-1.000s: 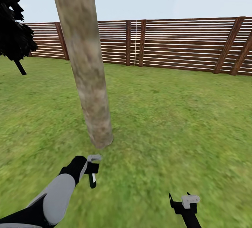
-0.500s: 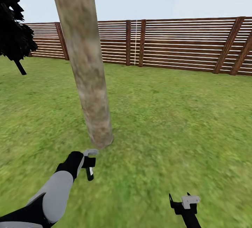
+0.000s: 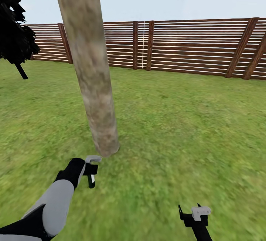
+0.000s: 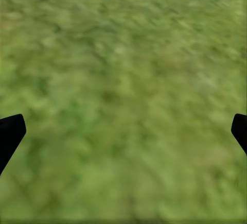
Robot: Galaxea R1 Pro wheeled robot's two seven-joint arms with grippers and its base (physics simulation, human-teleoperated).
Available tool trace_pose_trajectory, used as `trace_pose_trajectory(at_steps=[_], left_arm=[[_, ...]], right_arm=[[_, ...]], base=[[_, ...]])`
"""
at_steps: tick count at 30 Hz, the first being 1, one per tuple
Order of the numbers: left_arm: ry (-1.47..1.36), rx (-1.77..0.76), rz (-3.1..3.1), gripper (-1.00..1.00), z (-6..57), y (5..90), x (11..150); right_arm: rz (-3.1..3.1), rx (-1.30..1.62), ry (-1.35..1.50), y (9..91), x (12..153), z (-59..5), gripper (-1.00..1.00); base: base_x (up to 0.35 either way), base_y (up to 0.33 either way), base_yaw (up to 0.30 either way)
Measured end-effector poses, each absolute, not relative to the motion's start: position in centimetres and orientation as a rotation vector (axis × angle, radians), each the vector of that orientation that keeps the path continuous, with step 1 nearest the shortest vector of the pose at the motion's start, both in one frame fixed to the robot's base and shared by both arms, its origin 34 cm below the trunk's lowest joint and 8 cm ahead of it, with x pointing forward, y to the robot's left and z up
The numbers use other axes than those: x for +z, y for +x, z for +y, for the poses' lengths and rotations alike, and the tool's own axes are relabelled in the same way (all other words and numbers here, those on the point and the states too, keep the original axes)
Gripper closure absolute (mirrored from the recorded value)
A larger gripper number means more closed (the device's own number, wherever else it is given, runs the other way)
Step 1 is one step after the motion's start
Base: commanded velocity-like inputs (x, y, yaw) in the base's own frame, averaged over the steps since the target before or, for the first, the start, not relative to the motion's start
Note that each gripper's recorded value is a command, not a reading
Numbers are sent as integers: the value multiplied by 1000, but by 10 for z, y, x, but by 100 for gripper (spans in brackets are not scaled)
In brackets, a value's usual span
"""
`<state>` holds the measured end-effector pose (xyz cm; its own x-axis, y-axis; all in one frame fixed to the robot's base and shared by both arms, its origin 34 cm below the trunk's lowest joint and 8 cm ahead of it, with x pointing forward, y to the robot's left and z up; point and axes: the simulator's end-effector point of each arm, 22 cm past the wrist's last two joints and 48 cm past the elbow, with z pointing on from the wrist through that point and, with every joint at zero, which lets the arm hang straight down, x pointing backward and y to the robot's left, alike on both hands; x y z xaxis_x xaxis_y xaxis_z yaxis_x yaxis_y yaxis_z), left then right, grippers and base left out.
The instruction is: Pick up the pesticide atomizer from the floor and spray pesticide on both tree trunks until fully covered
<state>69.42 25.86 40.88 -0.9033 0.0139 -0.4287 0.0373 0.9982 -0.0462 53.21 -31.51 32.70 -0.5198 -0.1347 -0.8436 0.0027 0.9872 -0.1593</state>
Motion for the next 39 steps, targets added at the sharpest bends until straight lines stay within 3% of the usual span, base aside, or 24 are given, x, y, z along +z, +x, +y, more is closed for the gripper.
trace_pose_trajectory(at_steps=[9, 16, 24, 31, 39], left_arm=[[35, -25, 2648, 100, 274, 711, 428], [65, -151, 2658, 100, 229, 711, 432], [36, -81, 2625, 100, 279, 719, 444], [229, -119, 2618, 100, 219, 726, 456], [104, -84, 2584, 100, 299, 739, 486]], right_arm=[[2112, -171, -92, 532, 327, -315, -100], [2112, -170, -93, 532, 327, -315, -100], [2113, -169, -92, 532, 327, -314, -100], [2111, -169, -93, 533, 327, -314, -100], [2111, -169, -92, 533, 327, -314, -100]], base=[[76, 141, 0], [5, 8, 0], [0, 0, 0], [0, 0, -127], [0, 0, -33]])
